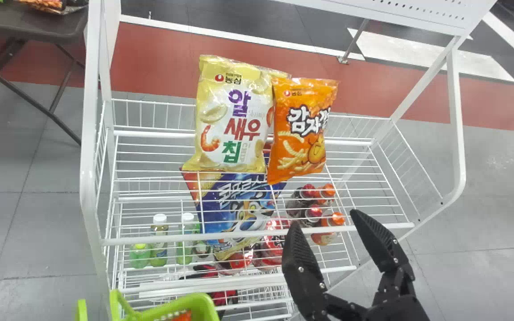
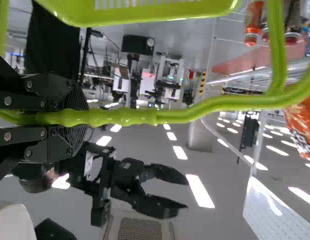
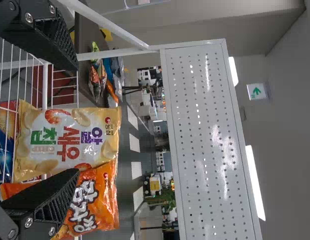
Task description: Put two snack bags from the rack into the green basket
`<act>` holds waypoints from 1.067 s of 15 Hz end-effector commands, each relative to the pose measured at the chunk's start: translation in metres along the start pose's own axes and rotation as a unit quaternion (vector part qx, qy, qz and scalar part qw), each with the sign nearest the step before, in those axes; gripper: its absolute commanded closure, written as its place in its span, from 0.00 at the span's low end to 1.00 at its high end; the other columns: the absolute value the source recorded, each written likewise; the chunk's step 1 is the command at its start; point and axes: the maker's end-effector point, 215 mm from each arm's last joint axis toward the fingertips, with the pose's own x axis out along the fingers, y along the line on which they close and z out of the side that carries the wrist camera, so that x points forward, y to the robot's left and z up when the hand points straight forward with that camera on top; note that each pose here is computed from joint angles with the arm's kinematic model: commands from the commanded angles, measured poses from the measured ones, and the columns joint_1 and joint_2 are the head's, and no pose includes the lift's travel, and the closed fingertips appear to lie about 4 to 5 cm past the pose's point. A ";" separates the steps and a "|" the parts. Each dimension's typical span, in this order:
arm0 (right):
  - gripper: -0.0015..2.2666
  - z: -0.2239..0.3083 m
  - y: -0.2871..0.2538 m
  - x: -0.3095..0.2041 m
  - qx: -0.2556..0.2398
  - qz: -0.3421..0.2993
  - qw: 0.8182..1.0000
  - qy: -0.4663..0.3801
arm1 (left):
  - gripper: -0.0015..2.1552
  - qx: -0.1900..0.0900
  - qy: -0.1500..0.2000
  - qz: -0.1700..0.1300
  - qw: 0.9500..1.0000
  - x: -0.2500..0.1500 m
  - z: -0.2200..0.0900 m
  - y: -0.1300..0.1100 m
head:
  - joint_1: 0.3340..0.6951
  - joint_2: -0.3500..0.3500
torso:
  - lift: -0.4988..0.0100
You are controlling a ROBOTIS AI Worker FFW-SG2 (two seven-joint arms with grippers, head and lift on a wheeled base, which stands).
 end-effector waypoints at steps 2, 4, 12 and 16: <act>0.04 0.003 -0.002 -0.002 0.001 -0.004 1.000 -0.004 | 0.64 0.013 0.003 -0.002 1.000 0.002 0.008 -0.006 | 1.00 0.00 | 0.97; 0.04 0.003 -0.002 -0.001 0.002 -0.004 1.000 -0.005 | 0.64 0.019 0.004 0.000 1.000 0.002 0.009 -0.008 | 1.00 0.00 | 0.97; 0.04 -0.001 -0.005 0.001 0.004 -0.006 1.000 -0.005 | 0.64 0.024 0.004 0.002 1.000 0.001 0.014 -0.009 | 1.00 0.00 | 0.97; 0.04 -0.001 -0.006 0.002 0.005 -0.008 1.000 -0.006 | 0.64 0.030 0.003 0.002 1.000 0.000 0.018 -0.011 | 1.00 0.00 | 0.97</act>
